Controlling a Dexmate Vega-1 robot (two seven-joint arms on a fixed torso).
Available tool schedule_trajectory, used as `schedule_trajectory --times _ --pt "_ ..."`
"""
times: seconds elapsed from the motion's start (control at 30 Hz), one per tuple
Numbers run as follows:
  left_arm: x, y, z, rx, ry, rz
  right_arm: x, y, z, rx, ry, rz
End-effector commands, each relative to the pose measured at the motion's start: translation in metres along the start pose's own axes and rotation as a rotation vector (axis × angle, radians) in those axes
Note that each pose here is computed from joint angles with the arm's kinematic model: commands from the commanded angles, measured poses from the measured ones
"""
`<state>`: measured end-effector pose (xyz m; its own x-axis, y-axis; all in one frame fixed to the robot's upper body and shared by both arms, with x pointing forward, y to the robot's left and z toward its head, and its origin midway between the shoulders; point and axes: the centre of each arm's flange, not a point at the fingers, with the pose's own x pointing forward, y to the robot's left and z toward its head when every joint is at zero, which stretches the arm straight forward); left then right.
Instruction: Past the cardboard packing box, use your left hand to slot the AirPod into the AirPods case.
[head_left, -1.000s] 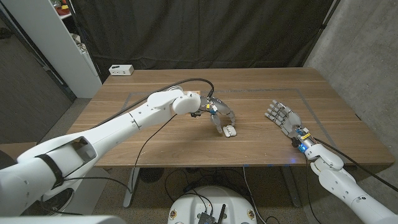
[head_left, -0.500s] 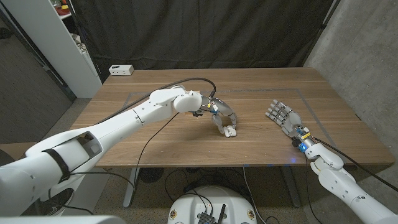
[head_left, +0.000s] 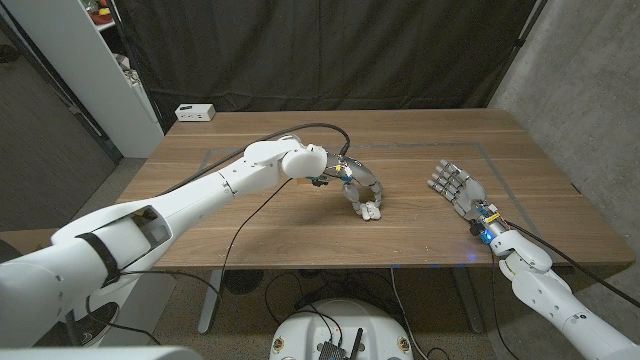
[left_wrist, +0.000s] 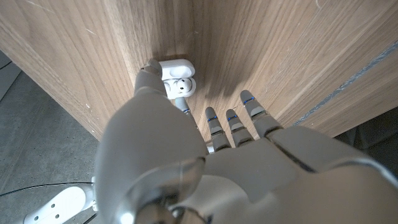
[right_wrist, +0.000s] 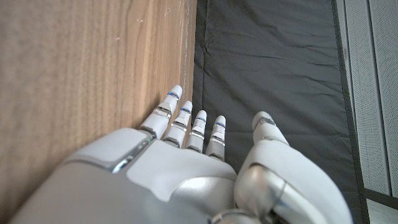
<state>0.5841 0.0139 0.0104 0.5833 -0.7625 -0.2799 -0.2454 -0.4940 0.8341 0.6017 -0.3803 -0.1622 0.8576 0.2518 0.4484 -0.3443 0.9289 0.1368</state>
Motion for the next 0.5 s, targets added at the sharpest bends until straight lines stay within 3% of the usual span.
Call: schedule_trajectory --times 0.03,0.5 --pt "0.0038 -0.0050 0.0009 0.037 -0.019 -0.064 -0.0019 0.0013 -0.0044 0.004 0.006 -0.005" --pt "0.0000 -0.0087 -0.0008 0.033 -0.032 -0.047 0.0008 0.0067 -0.0047 0.005 0.008 -0.004"
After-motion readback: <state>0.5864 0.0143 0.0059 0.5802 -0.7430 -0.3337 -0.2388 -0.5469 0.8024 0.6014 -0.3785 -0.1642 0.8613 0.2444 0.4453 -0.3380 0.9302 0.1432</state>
